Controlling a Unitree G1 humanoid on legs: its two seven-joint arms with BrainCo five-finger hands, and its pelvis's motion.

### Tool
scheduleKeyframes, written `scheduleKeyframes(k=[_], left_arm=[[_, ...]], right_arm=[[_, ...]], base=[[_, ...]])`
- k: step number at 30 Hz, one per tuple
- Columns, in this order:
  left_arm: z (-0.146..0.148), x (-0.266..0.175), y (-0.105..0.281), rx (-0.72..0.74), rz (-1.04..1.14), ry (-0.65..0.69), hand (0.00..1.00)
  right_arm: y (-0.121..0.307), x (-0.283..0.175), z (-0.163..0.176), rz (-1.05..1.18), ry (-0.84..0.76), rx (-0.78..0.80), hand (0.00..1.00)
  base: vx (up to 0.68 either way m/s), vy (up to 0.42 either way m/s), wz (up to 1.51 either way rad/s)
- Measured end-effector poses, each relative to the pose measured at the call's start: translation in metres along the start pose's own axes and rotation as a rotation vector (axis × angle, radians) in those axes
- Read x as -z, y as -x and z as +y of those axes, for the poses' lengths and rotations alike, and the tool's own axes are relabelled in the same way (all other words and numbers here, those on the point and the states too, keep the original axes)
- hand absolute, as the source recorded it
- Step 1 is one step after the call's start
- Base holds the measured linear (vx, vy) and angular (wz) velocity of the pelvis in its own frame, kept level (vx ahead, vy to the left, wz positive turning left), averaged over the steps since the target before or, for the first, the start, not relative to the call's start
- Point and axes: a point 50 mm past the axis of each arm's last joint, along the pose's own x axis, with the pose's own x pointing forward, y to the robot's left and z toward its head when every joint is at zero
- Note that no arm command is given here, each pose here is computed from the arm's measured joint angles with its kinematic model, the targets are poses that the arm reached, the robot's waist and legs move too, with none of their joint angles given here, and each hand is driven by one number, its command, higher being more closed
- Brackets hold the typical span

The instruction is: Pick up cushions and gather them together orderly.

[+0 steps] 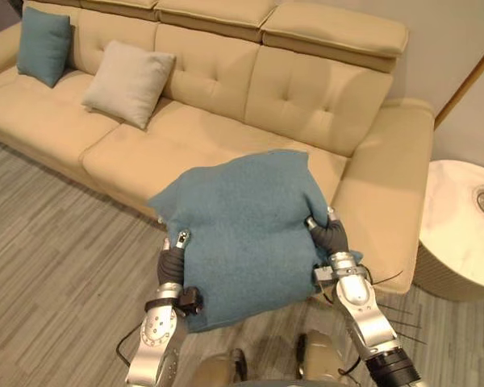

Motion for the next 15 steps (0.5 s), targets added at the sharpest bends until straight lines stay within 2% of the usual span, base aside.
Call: scheduleKeyframes(k=[7,12,15], left_arm=[[-0.026,0.011,-0.005,0.073,0.033,0.039,1.00],[-0.026,0.011,-0.001,0.080,0.034,0.054,1.00],[-0.029,0.001,-0.003,0.084,-0.023,0.057,1.00]], right_arm=[[0.018,0.009,-0.026,0.060,0.024,0.095,1.00],[0.033,-0.023,-0.026,-0.063,0.003,0.105,1.00],[0.029,-0.030,-0.026,-0.104,0.001,0.105,1.00]], base=[[0.57,-0.163,0.40],[0.44,-0.069,-0.55],[0.34,0.093,-1.17]])
